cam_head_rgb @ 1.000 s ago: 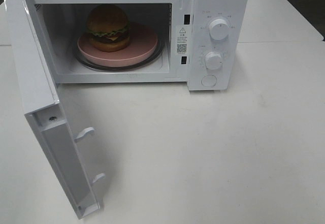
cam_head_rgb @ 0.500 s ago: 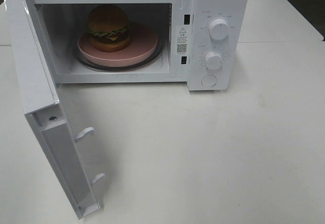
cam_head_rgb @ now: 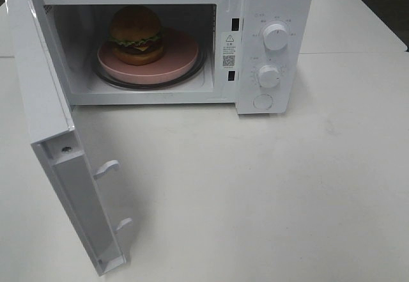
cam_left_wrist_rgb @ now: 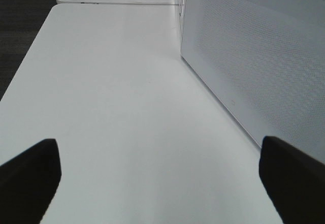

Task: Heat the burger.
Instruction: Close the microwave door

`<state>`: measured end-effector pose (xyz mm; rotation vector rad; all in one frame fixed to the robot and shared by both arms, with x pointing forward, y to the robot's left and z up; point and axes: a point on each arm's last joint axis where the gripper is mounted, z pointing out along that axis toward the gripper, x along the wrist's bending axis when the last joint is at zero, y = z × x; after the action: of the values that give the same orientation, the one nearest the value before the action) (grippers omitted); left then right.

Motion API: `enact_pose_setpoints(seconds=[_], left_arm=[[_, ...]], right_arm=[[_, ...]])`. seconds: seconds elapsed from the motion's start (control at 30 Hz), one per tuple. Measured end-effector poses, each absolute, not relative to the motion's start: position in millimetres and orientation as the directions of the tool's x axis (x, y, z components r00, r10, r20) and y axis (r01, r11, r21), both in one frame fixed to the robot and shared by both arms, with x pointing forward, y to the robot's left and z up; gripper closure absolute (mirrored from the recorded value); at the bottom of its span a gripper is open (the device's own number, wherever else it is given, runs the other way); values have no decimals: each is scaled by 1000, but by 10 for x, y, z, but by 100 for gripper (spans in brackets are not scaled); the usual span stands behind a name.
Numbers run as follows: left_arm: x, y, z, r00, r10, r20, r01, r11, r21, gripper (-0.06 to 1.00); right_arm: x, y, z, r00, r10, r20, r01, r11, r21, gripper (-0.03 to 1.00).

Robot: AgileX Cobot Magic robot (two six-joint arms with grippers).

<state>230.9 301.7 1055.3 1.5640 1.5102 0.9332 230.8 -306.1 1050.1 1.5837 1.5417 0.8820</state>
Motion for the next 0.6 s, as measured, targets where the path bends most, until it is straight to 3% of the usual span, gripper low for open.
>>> enact_pose_setpoints(seconds=[0.47, 0.57, 0.6], left_arm=[[2360, 3015, 10644, 35, 999, 0, 429, -15, 903, -3], [2443, 3012, 10664, 35, 999, 0, 451, -16, 892, 3], [2509, 3010, 10672, 35, 999, 0, 472, -17, 882, 11]], right_arm=[[2308, -3061, 10501, 40, 999, -22, 487, 0, 873, 21], [2308, -3061, 10501, 39, 999, -21, 487, -1, 873, 21], [2308, -3061, 10501, 39, 999, -21, 487, -1, 873, 21]])
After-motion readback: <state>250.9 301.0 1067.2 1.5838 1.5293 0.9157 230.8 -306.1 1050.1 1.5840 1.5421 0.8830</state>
